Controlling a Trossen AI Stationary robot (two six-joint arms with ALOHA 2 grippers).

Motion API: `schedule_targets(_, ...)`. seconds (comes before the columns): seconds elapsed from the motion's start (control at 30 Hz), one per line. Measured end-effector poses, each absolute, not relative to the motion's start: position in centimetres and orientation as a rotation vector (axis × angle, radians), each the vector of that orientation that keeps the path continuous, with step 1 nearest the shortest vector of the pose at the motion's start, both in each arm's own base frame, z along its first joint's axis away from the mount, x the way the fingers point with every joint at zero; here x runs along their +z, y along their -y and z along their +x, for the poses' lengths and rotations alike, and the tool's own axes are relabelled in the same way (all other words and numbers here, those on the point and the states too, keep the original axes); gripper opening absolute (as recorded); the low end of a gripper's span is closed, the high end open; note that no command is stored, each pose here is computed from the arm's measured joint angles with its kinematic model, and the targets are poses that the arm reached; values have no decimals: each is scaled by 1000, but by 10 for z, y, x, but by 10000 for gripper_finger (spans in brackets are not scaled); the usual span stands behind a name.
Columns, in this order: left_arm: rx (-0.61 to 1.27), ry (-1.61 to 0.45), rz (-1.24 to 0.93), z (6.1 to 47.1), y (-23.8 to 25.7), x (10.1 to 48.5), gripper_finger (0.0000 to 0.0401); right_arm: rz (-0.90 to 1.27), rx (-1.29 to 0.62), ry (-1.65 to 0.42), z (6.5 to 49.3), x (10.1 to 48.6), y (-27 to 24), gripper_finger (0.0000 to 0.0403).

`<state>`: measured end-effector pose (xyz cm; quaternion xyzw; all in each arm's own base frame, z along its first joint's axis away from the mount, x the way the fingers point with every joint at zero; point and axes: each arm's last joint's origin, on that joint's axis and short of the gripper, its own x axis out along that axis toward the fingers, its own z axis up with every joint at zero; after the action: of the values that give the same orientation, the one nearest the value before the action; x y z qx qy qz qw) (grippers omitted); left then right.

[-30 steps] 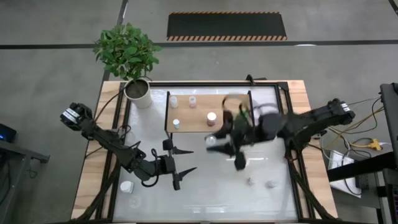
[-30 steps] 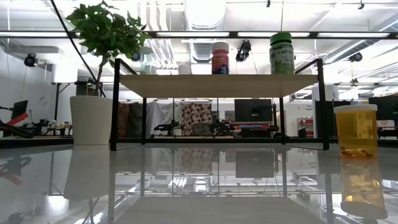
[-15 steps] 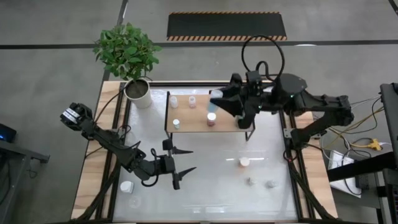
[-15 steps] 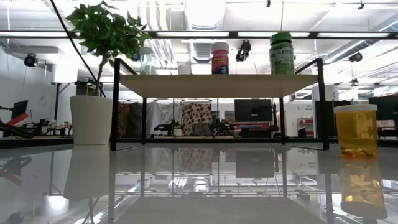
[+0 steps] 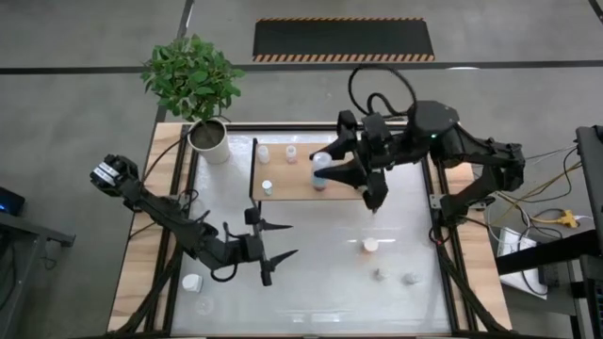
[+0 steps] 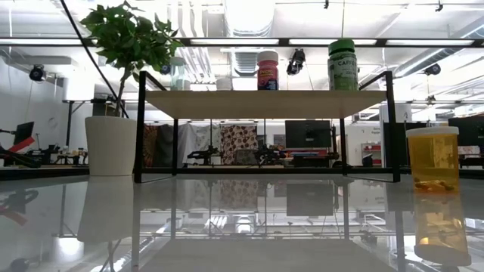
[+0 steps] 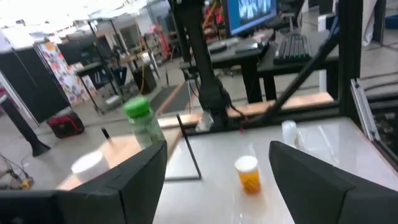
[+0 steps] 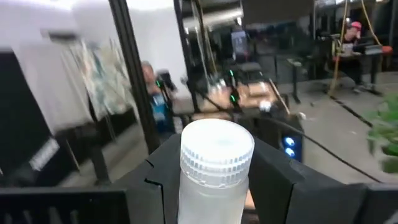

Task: Pick and place medicine bottles onto shelf by color
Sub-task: Put the transparent pill bottle on the shelf

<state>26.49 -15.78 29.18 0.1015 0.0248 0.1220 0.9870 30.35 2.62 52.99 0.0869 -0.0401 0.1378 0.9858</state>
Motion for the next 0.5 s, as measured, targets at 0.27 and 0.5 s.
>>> schedule_targets(0.27,255,-18,239,255,151,306,265,19,105,-64,305,503,-21,137)
schedule_targets(0.5,263,-7,253,246,145,310,265,-60,-105,-192,308,462,-2,137)
